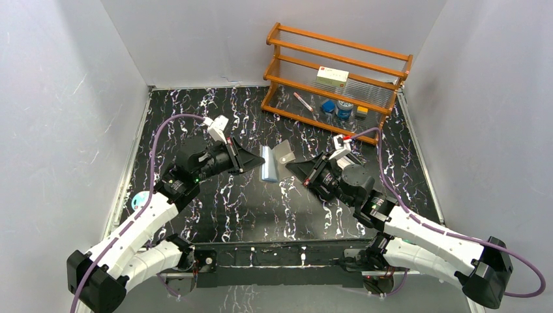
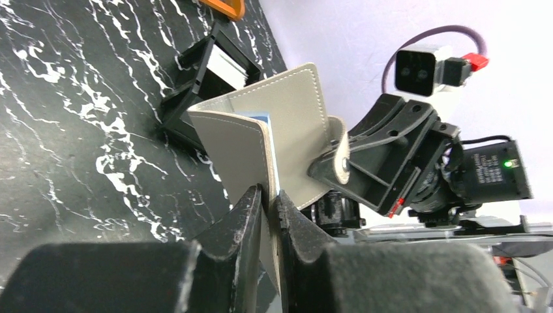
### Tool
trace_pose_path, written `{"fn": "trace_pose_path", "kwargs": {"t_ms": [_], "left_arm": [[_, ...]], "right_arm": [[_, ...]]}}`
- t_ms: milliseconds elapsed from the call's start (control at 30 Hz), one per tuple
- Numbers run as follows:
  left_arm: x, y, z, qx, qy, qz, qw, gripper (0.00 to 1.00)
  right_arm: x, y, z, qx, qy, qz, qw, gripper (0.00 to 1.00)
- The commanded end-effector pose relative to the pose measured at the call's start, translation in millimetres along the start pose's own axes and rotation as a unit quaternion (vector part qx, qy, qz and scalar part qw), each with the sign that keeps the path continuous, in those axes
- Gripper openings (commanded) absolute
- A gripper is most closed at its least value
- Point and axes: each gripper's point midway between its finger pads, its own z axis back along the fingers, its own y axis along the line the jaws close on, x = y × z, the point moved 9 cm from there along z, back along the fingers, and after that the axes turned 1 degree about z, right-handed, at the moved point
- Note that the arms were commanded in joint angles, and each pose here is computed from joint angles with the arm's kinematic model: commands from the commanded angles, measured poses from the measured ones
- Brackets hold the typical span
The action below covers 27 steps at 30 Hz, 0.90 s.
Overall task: Put the credit cards into the card holder
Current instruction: Open the card holder at the center of the board.
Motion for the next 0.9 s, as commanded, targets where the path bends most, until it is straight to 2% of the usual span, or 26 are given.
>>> {"fn": "trace_pose_path", "kwargs": {"t_ms": [0, 100, 167, 233, 367, 433, 500, 600, 667, 733, 867], "left_arm": [[6.2, -20.5, 8.1, -0.070, -0.015, -0.018, 0.997, 0.13], [4.7, -19.1, 7.2, -0.072, -0.010, -0.019, 0.997, 0.09], [4.6, -19.8, 7.4, -0.077, -0.010, -0.020, 0.997, 0.00], [5.6, -22.3, 8.4, -0.086, -0.013, -0.024, 0.996, 0.00], [8.0, -25.9, 9.7, -0.094, -0.021, -0.027, 0.995, 0.10], [8.0, -29.1, 10.5, -0.111, -0.021, -0.031, 0.993, 0.08], [7.6, -32.7, 11.2, -0.141, -0.022, -0.034, 0.989, 0.01], [6.1, -35.7, 10.2, -0.169, -0.013, -0.034, 0.985, 0.00], [6.7, -35.3, 9.0, -0.162, -0.007, -0.037, 0.986, 0.00], [6.5, -29.6, 7.6, -0.123, 0.000, -0.037, 0.992, 0.00], [2.6, -4.5, 9.1, 0.015, 0.032, -0.060, 0.998, 0.00]], "right_arm": [[1.9, 4.7, -1.8, 0.020, -0.007, -0.002, 1.000, 0.00], [1.3, 4.7, -2.6, 0.020, -0.006, -0.002, 1.000, 0.00], [2.1, 4.8, -2.5, 0.019, -0.008, 0.000, 1.000, 0.00], [3.2, 5.1, -2.5, 0.017, -0.011, 0.002, 1.000, 0.00], [2.5, 5.6, -4.4, 0.019, -0.007, 0.004, 1.000, 0.00], [1.8, 6.1, -5.8, 0.021, -0.003, 0.006, 1.000, 0.00], [2.1, 6.4, -6.6, 0.020, -0.003, 0.006, 1.000, 0.00], [0.0, 5.2, -9.7, 0.017, 0.004, 0.009, 1.000, 0.00], [-2.9, 2.9, -12.6, 0.010, 0.013, 0.010, 1.000, 0.00], [-7.7, -0.2, -14.8, 0.001, 0.030, 0.011, 1.000, 0.01], [-13.1, -15.9, -10.7, -0.086, 0.065, 0.024, 0.994, 0.33]]}}
